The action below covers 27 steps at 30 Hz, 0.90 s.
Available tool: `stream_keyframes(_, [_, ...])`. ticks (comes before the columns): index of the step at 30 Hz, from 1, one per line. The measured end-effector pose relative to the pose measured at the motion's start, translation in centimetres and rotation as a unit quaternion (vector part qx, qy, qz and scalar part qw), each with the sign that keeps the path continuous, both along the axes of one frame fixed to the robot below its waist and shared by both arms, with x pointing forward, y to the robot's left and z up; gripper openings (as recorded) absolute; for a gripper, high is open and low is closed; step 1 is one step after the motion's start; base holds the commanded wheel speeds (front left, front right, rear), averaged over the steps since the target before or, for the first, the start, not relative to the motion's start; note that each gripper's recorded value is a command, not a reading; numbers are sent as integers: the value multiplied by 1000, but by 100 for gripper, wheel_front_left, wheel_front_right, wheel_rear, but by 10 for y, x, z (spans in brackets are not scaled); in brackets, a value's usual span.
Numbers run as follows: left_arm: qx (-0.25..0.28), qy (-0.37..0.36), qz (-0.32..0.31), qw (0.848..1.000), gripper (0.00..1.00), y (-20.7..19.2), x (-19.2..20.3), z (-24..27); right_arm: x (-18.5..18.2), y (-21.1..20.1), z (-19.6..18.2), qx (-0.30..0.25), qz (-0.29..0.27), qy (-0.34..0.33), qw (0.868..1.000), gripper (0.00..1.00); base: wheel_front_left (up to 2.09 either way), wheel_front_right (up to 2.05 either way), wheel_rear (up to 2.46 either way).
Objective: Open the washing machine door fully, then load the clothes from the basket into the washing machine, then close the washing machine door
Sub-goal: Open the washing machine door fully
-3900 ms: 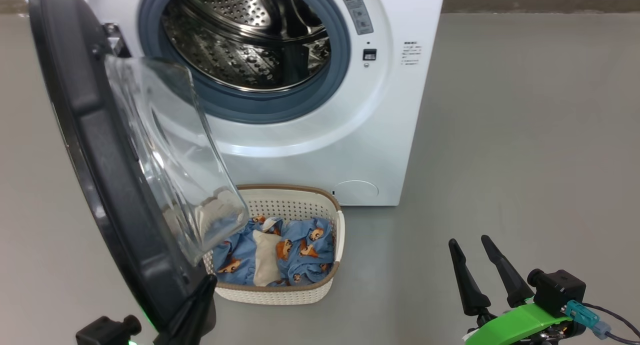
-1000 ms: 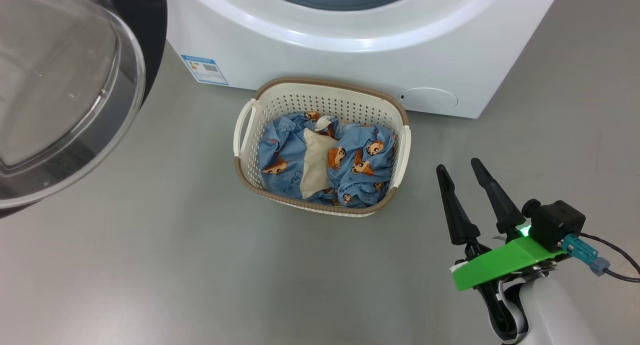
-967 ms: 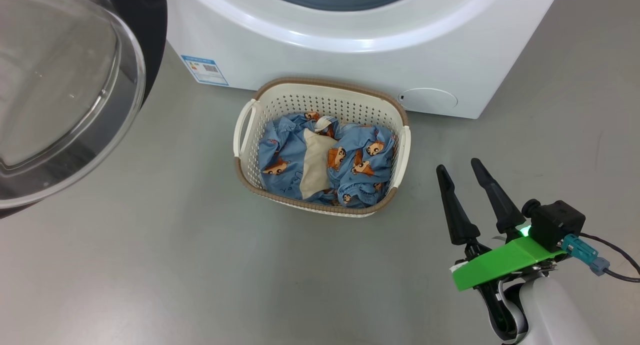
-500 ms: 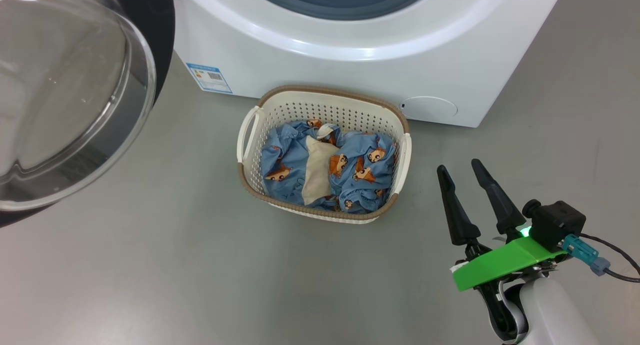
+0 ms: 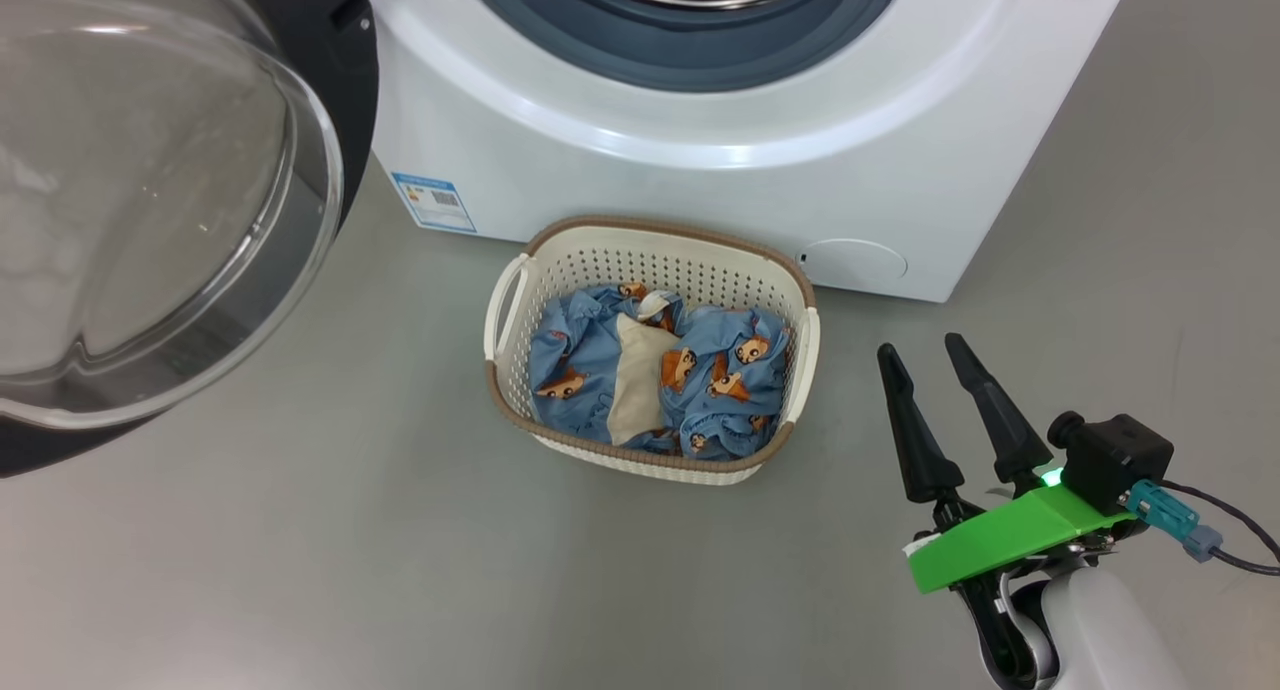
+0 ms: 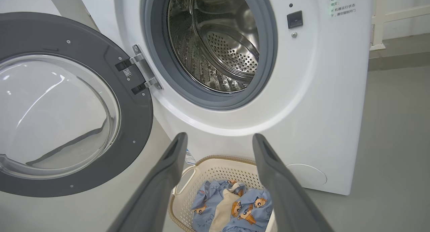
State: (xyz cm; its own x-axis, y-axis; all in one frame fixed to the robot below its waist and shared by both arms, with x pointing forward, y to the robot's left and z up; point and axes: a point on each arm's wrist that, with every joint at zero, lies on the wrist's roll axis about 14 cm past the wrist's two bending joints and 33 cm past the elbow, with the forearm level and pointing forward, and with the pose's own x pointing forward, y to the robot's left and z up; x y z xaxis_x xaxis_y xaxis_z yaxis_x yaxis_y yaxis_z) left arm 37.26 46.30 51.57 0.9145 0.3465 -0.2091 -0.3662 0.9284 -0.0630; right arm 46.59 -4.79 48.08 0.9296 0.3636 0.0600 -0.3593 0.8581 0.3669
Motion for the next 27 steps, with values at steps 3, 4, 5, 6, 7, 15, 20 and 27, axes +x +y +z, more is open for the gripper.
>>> stream_keyframes(3, [-4, -8, -8, 1000, 40, -8, -3, 0, -4, -2, 4, -1, -1, -4, 1000, 100, 0, 0, 0])
stream_keyframes(4, [-4, -10, -11, 1000, 50, -10, -4, -1, -6, -3, 3, -3, -2, -1, 1000, 100, 0, 0, 0])
stream_keyframes(5, [-6, -13, -15, 1000, 88, -14, -5, -1, -9, -4, 2, -4, -3, 0, 1000, 100, 0, 0, 0])
stream_keyframes(6, [-8, -18, -17, 1000, 100, -16, -6, -1, -11, -5, 2, -5, -4, 0, 1000, 100, 0, 0, 0])
stream_keyframes(7, [-10, -22, -21, 999, 100, -20, -6, 0, -12, -6, 3, -6, -5, 1, 1000, 100, 0, 0, 0])
stream_keyframes(15, [-30, -63, -60, 996, 100, -56, -2, 3, -24, -19, 10, -11, -20, -6, 1000, 100, 0, 0, 0])
stream_keyframes(20, [-32, -77, -84, 993, 100, -79, -4, 1, -35, -29, 12, -15, -31, -7, 999, 100, 0, 0, 0])
stream_keyframes(27, [-56, -102, -125, 985, 100, -125, 1, -3, -47, -48, 20, -22, -56, -16, 998, 100, 0, 0, 0])
